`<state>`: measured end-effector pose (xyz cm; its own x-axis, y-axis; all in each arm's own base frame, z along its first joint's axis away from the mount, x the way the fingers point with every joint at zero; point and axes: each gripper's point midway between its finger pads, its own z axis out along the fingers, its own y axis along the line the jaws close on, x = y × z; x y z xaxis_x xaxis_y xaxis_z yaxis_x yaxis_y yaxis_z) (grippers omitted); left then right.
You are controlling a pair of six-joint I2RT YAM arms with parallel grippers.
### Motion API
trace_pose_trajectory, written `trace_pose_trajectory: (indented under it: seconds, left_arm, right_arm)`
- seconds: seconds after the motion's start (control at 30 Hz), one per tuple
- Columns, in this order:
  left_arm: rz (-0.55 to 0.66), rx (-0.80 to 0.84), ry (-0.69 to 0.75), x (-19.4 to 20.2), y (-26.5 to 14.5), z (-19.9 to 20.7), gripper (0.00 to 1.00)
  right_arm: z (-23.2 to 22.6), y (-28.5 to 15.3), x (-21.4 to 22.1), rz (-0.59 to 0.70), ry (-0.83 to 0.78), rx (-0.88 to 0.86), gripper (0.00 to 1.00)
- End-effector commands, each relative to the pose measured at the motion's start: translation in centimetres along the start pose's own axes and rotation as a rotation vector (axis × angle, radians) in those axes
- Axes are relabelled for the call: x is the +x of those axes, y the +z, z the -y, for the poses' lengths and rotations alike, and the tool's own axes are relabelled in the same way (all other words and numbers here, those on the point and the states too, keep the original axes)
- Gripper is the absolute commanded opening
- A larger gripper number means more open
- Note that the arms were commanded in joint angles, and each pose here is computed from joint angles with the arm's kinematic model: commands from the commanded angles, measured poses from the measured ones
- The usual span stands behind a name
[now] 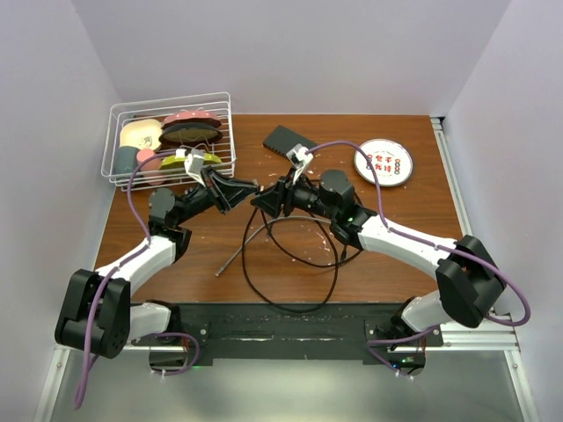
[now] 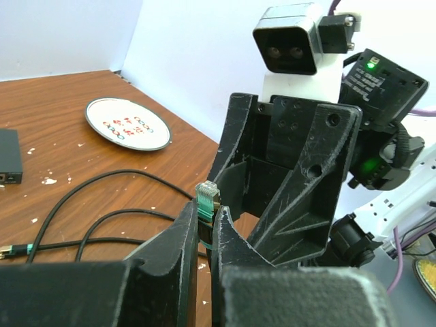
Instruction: Insert the plug into the switch port
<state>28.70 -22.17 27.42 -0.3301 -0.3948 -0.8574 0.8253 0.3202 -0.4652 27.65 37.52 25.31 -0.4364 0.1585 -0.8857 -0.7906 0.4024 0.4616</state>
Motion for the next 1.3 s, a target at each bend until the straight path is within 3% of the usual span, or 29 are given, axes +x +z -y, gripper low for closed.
trace_pose_trajectory:
  seconds: [0.0, 0.5, 0.63, 0.8, 0.97, 1.0, 1.03, 1.07, 1.1, 1.13, 1.17, 1.27]
  left_arm:
    - [0.035, 0.069, 0.042, -1.1, -0.2, 1.9, 0.00]
    - [0.040, 0.090, 0.043, -1.1, -0.4, 2.5, 0.00]
    - [0.039, 0.094, 0.045, -1.1, -0.4, 2.6, 0.00]
    - [0.037, 0.096, 0.045, -1.1, -0.4, 2.6, 0.00]
    - [0.034, 0.095, 0.043, -1.0, -0.3, 2.5, 0.00]
    - [0.035, 0.096, 0.043, -1.0, -0.3, 2.5, 0.07]
    - [0.036, 0.096, 0.041, -1.1, -0.3, 2.5, 0.23]
    - [0.044, 0.084, 0.034, -1.1, -0.3, 2.2, 0.51]
    - [0.053, 0.076, 0.034, -1.3, -0.3, 2.1, 0.61]
    - [0.061, 0.063, 0.027, -1.4, -0.3, 1.9, 0.86]
    - [0.100, 0.027, 0.023, -2.2, -0.4, 1.6, 1.00]
    - [0.182, -0.150, -0.023, -3.4, -1.1, -1.0, 1.00]
  right_arm:
    - [-2.0, -0.8, -2.5, 0.084, -0.011, -0.085, 0.49]
    - [-2.1, -1.5, -3.2, 0.124, 0.013, -0.101, 0.36]
    - [-2.0, -1.4, -3.4, 0.134, 0.025, -0.108, 0.26]
    - [-2.2, -1.0, -3.5, 0.134, 0.044, -0.138, 0.04]
    - [-2.2, -0.9, -3.3, 0.131, 0.043, -0.154, 0.00]
    - [-2.2, -1.0, -3.3, 0.133, 0.039, -0.153, 0.00]
    - [-2.2, -1.1, -3.3, 0.130, 0.038, -0.151, 0.00]
    - [-2.0, -1.2, -3.3, 0.131, 0.035, -0.140, 0.00]
    - [-1.6, -1.3, -3.3, 0.126, 0.029, -0.114, 0.00]
    - [-1.2, -1.5, -3.3, 0.124, 0.028, -0.092, 0.00]
    - [-0.6, -1.6, -3.3, 0.124, 0.029, -0.060, 0.00]
    - [2.0, -2.2, -3.3, 0.118, 0.048, 0.062, 0.00]
